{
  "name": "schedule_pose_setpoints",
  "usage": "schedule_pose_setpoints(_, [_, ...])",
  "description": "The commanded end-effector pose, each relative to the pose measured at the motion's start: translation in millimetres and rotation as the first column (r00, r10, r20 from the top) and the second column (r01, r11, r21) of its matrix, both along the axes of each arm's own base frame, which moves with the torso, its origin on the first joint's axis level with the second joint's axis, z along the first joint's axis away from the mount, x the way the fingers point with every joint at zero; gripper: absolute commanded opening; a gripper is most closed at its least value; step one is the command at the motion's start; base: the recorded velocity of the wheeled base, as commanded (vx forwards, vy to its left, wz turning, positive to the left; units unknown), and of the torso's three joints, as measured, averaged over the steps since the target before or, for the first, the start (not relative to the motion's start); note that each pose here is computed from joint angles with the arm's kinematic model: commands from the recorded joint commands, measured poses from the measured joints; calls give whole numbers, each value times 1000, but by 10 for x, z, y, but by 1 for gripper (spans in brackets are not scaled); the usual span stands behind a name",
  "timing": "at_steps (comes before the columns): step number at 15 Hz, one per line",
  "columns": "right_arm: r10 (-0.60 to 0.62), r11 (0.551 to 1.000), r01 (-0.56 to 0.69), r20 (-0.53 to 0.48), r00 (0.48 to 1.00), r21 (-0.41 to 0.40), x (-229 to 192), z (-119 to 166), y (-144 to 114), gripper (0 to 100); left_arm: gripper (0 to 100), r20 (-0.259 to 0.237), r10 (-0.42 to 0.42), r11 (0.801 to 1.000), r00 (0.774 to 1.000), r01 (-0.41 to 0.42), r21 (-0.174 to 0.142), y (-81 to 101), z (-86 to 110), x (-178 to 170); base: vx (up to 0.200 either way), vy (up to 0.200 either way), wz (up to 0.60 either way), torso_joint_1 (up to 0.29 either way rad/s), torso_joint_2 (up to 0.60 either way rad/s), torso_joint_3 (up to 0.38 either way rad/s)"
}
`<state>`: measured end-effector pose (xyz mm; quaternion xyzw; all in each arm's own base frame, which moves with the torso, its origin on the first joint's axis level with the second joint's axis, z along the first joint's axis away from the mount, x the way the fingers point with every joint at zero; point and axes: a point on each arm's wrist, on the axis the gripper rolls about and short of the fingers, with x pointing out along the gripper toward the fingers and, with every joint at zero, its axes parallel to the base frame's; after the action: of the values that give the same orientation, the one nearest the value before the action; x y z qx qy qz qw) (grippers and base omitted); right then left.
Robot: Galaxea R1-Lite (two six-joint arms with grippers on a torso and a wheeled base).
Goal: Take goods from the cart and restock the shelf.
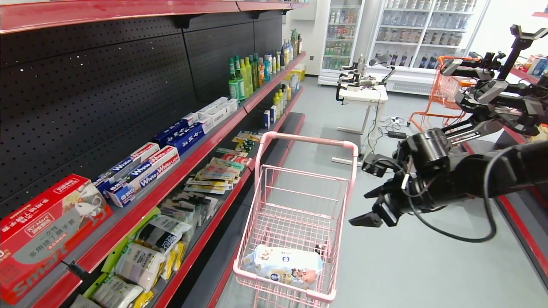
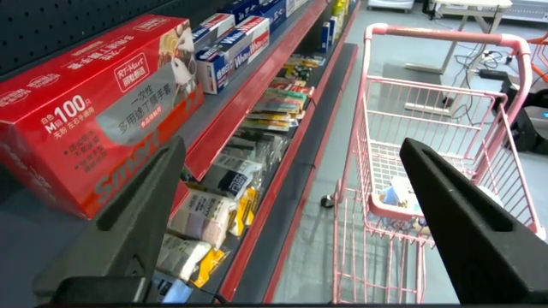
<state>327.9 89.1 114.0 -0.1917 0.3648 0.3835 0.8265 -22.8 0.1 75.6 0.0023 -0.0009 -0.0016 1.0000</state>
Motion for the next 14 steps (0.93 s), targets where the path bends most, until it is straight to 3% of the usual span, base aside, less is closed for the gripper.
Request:
schedule_pose_setpoints(1, [96,995,-98,-87,992,-20,156,-414,399,100,100,0,0,1000,1000,0,0,0,0,0,0,0,0,0,0,0])
schedule_pose_setpoints(5, [118,993,-121,-154,981,-9,160,-630,682,100,100,0,0,1000,1000,0,0,0,0,0,0,0,0,0,0,0])
schedule_pose_setpoints(14, [175,983,-181,-166,970,-26,263,-941,885,100,100,0,0,1000,1000,0,0,0,0,0,0,0,0,-35,73,40])
